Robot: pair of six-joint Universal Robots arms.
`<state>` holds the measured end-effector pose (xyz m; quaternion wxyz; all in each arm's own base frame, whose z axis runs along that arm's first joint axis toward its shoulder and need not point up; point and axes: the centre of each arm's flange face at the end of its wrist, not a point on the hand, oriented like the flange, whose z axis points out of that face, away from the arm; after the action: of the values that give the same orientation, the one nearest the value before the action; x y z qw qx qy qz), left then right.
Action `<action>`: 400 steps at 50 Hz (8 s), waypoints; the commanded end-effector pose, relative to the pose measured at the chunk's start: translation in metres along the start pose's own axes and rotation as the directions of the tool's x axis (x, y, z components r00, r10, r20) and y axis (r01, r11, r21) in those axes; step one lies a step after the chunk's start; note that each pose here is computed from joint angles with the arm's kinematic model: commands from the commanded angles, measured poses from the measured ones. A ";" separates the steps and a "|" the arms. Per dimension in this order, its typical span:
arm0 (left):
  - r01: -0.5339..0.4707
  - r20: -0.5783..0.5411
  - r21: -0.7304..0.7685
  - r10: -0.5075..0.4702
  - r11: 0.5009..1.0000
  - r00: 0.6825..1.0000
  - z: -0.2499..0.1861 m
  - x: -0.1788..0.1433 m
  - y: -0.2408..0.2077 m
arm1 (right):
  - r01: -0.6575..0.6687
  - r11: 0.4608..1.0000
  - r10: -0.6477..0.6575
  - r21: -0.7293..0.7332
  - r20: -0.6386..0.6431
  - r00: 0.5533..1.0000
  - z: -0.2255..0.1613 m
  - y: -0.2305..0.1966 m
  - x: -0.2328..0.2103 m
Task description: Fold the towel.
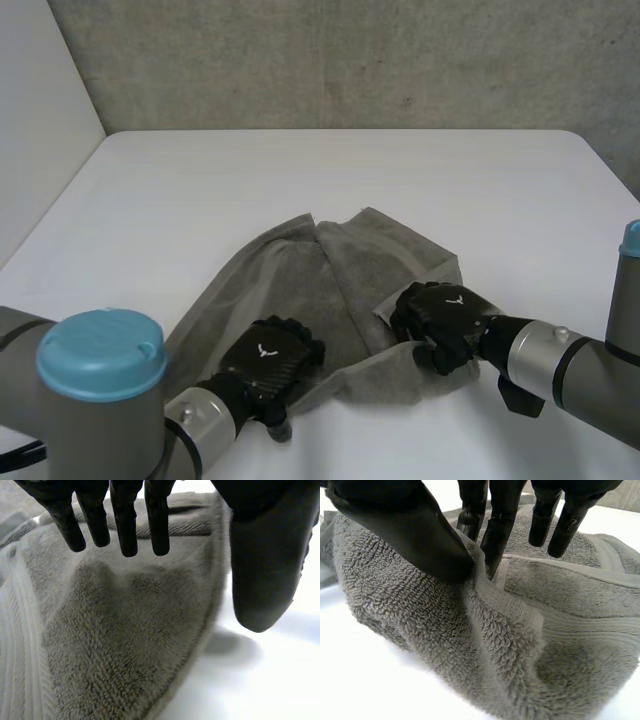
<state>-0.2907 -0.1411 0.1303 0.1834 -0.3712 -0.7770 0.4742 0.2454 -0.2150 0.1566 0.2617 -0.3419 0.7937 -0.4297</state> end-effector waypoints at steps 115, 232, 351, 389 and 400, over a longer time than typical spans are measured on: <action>0.075 0.317 0.140 -0.116 0.987 0.941 -0.018 -0.088 -0.048 | 0.363 0.924 -0.351 -0.120 0.111 0.930 -0.010 -0.003 -0.026; -0.271 0.515 0.107 0.180 0.957 0.838 0.012 -0.128 -0.036 | 0.208 0.969 -0.144 0.136 -0.371 0.917 -0.037 -0.047 0.074; -0.168 0.514 0.319 -0.021 0.933 0.857 -0.055 -0.174 -0.097 | 0.352 0.935 -0.339 -0.031 -0.362 0.868 -0.074 -0.099 0.103; -0.218 0.463 0.111 0.143 0.970 0.875 0.089 -0.237 -0.049 | 0.516 0.857 -0.471 0.014 -0.389 0.792 0.089 -0.064 0.149; -0.208 0.499 0.079 0.142 0.975 0.855 0.086 -0.239 -0.045 | 0.534 0.845 -0.472 0.027 -0.430 0.770 0.090 -0.070 0.148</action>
<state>-0.2108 -0.3860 0.1404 -0.0245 -0.3117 -0.7213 0.6181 0.2387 -0.4022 0.1465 -0.0026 -0.4311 0.6778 -0.5956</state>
